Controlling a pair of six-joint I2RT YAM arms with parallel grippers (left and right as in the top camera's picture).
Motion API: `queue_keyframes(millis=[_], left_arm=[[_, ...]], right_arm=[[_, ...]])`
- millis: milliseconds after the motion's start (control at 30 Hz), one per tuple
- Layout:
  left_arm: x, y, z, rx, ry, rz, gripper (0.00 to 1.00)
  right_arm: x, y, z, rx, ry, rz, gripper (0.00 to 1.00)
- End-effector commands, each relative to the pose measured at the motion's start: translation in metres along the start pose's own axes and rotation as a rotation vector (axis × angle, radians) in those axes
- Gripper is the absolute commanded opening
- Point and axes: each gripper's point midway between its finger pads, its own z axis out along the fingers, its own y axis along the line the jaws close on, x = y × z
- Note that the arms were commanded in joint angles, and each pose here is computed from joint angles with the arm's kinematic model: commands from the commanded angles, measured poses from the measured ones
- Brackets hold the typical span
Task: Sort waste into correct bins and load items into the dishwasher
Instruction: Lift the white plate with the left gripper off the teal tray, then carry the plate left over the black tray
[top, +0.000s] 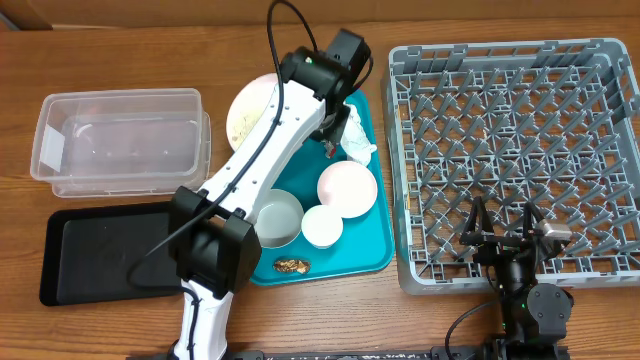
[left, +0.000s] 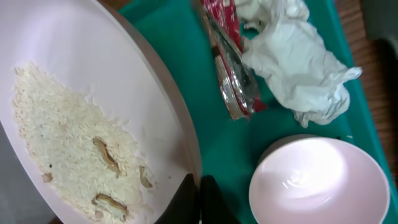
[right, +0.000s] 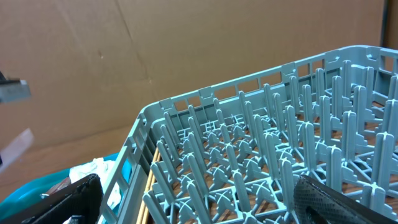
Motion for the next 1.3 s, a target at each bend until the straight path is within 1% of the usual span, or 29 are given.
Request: queue_keyframes(millis=[0, 67, 133, 267, 500, 767, 967, 1100, 1267], left_arm=[[-0.018, 0.01, -0.038, -0.015, -0.097, -0.031, 0.04], [-0.018, 0.012, -0.046, -0.014, -0.102, -0.037, 0.04], [-0.014, 0.018, -0.058, -0.022, -0.093, -0.074, 0.04], [-0.002, 0.037, -0.07, -0.108, -0.067, -0.144, 0.04], [0.022, 0.062, -0.074, -0.182, 0.02, -0.24, 0.04], [0.024, 0.078, -0.07, -0.132, 0.049, -0.323, 0.04], [0.03, 0.099, -0.085, -0.064, 0.037, -0.397, 0.04], [0.042, 0.115, -0.103, -0.056, 0.016, -0.44, 0.04], [0.076, 0.139, -0.114, -0.077, 0.041, -0.496, 0.04]], right_arm=[[0.002, 0.0, 0.0, -0.003, -0.003, -0.004, 1.0], [0.002, 0.0, 0.0, -0.003, -0.003, -0.004, 1.0], [0.002, 0.0, 0.0, -0.003, -0.003, -0.004, 1.0], [0.002, 0.0, 0.0, -0.003, -0.003, -0.004, 1.0], [0.002, 0.0, 0.0, -0.003, -0.003, -0.004, 1.0], [0.002, 0.0, 0.0, -0.003, -0.003, -0.004, 1.0], [0.002, 0.0, 0.0, -0.003, -0.003, -0.004, 1.0], [0.002, 0.0, 0.0, -0.003, -0.003, -0.004, 1.0], [0.002, 0.0, 0.0, -0.003, -0.003, -0.004, 1.0]])
